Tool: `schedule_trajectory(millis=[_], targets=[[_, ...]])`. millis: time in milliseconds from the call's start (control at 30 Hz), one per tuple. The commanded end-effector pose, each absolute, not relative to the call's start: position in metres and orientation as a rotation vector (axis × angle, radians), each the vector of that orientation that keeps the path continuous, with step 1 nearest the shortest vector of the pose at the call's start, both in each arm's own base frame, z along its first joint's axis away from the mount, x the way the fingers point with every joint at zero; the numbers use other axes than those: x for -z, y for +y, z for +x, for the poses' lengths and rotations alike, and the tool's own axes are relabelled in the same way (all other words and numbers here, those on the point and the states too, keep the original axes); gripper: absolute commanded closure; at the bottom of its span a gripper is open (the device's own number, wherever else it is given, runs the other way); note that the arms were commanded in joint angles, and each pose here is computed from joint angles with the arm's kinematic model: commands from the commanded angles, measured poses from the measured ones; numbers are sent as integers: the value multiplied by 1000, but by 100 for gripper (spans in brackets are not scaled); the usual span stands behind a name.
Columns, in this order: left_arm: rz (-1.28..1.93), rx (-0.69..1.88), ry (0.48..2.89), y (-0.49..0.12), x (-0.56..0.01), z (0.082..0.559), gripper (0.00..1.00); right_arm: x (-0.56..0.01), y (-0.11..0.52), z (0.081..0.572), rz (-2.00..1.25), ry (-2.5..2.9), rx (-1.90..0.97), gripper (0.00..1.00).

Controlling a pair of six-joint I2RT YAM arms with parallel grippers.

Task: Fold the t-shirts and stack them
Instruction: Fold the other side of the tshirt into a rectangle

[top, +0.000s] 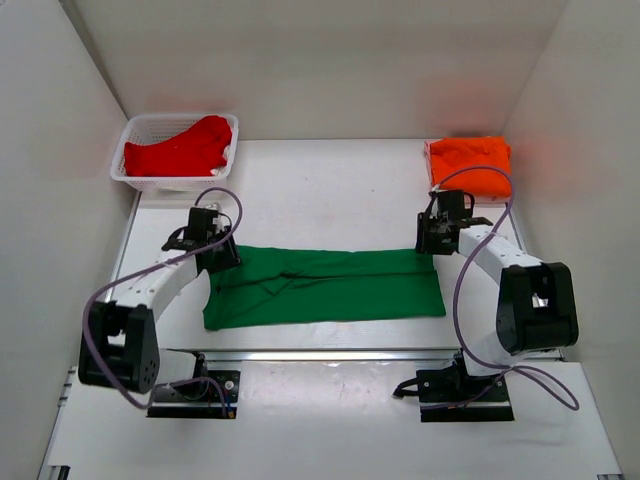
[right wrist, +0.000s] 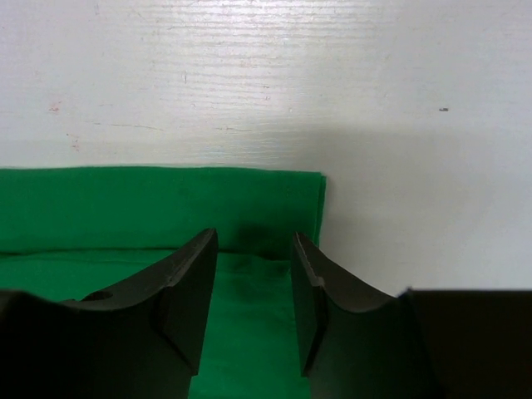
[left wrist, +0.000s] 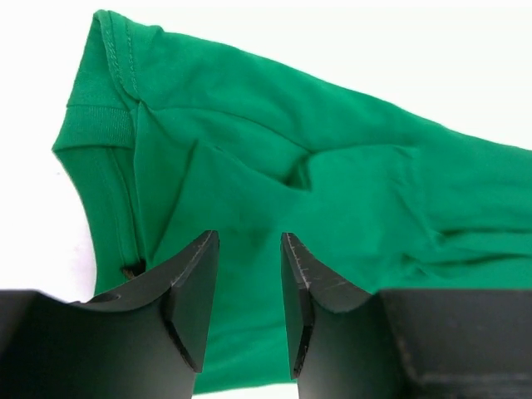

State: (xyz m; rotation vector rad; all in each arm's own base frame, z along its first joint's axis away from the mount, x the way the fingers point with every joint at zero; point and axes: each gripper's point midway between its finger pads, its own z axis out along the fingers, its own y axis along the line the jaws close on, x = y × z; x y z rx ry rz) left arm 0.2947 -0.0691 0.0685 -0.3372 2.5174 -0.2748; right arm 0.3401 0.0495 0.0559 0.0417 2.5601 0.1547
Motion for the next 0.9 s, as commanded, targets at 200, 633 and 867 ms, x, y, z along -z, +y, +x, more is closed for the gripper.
schedule_trajectory(millis=[200,633,867], targets=[[-306,219,2561,-65,-50,307,53,-51,54,332,29,2581,-208,82],[-237,235,2542,-63,-70,268,100,-48,64,285,23,2639,-284,100],[-217,221,2583,-58,-68,245,96,-44,61,258,40,2708,-300,99]])
